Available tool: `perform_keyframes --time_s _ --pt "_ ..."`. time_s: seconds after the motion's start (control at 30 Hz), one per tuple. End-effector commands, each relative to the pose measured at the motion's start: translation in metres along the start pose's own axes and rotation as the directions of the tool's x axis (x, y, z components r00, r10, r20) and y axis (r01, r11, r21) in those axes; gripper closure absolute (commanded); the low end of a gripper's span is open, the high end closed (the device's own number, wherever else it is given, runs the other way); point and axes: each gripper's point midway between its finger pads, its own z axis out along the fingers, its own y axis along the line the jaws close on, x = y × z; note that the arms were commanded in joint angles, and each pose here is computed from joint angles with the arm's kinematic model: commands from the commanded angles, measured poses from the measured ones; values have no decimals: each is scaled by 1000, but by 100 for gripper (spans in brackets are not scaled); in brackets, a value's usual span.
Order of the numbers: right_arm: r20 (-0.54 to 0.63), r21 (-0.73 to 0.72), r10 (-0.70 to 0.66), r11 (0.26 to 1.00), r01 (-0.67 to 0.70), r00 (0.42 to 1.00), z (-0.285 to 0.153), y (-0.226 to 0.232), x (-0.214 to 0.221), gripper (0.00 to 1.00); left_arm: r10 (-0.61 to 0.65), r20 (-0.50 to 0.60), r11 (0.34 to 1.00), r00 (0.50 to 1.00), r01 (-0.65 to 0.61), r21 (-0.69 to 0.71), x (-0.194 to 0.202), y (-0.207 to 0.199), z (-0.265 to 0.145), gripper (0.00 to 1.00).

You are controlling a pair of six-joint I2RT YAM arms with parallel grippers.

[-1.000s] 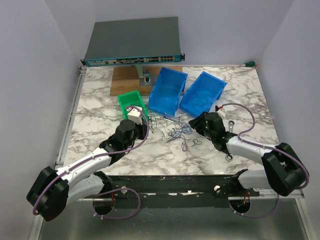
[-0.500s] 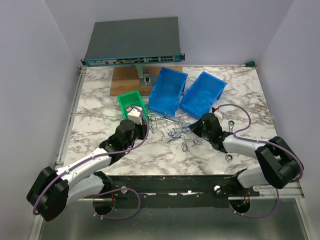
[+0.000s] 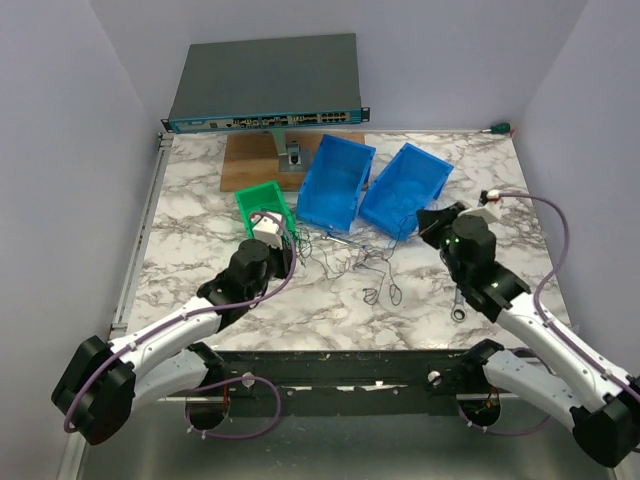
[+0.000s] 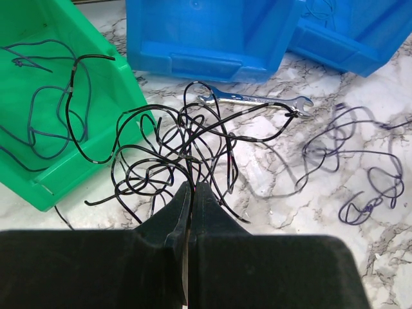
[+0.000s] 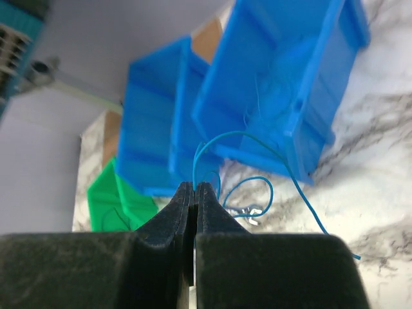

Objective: Untangle the cables

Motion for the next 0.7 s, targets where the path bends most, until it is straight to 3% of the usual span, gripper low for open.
perform_keyframes --time_s 0.0,0.23,0.4,0.47,0.6,0.67 --pt "143 122 -101 989 84 985 -25 -6 -58 99 -12 29 998 1000 14 -69 -12 10 0 100" --pt "274 252 -174 962 104 946 -50 -15 -112 99 -66 49 956 997 77 -283 -12 50 -7 100" --pt "238 164 -166 978 129 957 -52 4 -109 99 -71 67 936 995 90 -341 -17 59 -11 100" --pt "156 44 -186 982 182 970 -48 27 -94 99 -26 41 985 999 32 -168 -20 28 -5 100" --pt "2 -194 -172 966 169 985 -49 72 -62 99 47 94 983 994 -63 174 -23 -34 -7 69" --pt "-61 -300 -163 944 138 985 -55 92 -50 99 77 92 960 993 -98 260 -20 -52 -8 67"
